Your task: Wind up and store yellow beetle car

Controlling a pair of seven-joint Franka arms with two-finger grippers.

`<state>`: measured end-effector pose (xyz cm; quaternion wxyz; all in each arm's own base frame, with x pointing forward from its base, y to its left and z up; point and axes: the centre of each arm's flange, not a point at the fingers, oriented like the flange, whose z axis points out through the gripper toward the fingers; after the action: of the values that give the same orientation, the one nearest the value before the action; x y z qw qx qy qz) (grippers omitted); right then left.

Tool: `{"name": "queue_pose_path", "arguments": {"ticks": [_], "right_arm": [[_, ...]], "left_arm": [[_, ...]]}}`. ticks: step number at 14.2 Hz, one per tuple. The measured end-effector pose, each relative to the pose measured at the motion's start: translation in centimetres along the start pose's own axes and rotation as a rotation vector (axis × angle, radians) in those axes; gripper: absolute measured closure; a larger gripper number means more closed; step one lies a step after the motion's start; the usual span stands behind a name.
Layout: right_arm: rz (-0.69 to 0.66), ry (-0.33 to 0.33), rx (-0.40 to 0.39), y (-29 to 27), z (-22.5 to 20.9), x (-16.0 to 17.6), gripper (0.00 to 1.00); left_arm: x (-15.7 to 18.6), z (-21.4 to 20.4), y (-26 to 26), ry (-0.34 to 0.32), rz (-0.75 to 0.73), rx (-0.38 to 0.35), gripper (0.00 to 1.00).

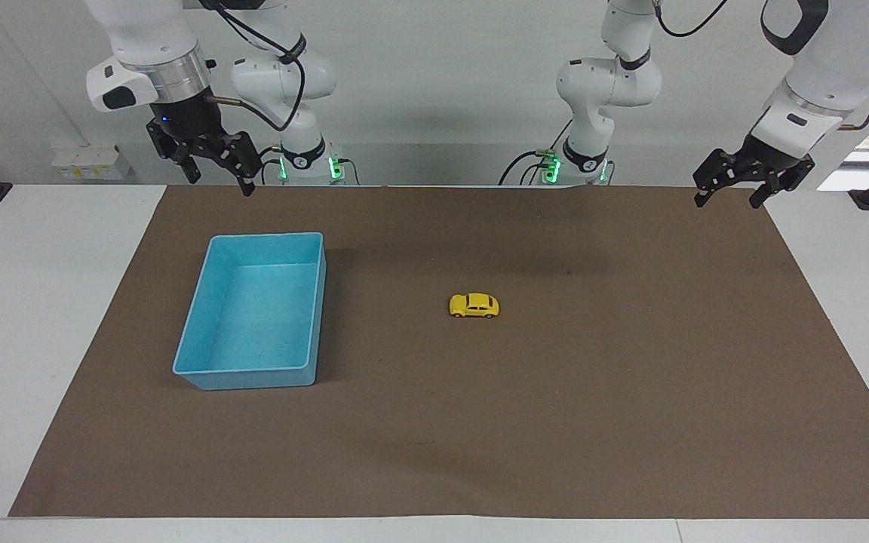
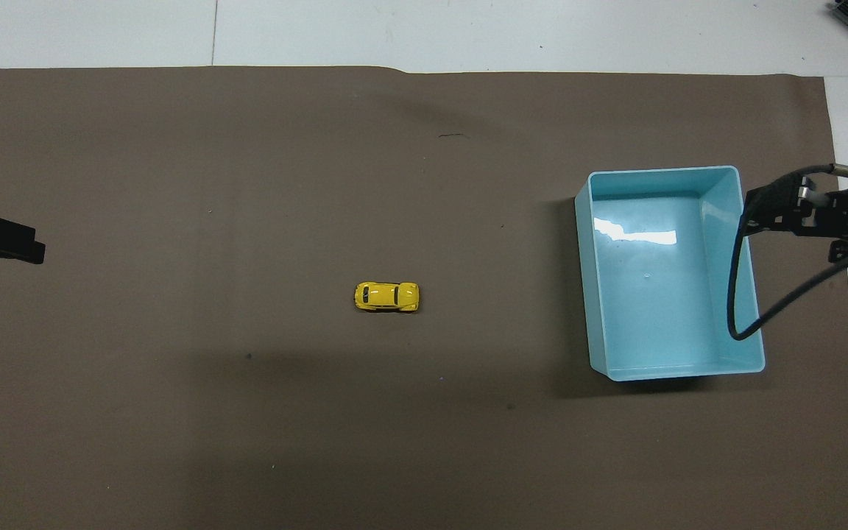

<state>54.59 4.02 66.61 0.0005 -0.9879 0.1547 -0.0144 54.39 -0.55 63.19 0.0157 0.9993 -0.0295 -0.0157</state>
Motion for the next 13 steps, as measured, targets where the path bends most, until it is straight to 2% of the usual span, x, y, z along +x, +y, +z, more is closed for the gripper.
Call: {"name": "queue_pose_path", "arguments": {"ticks": [7, 13], "right_arm": [[0.013, 0.01, 0.004, 0.8, -0.6, -0.1, 0.0], [0.013, 0.012, 0.005, 0.9, -0.7, -0.1, 0.0]], "left_arm": [[-0.4, -0.1, 0.3, -0.015, 0.001, -0.001, 0.0], [-0.3, -0.1, 2.9, -0.015, 0.047, -0.003, 0.0]]}}
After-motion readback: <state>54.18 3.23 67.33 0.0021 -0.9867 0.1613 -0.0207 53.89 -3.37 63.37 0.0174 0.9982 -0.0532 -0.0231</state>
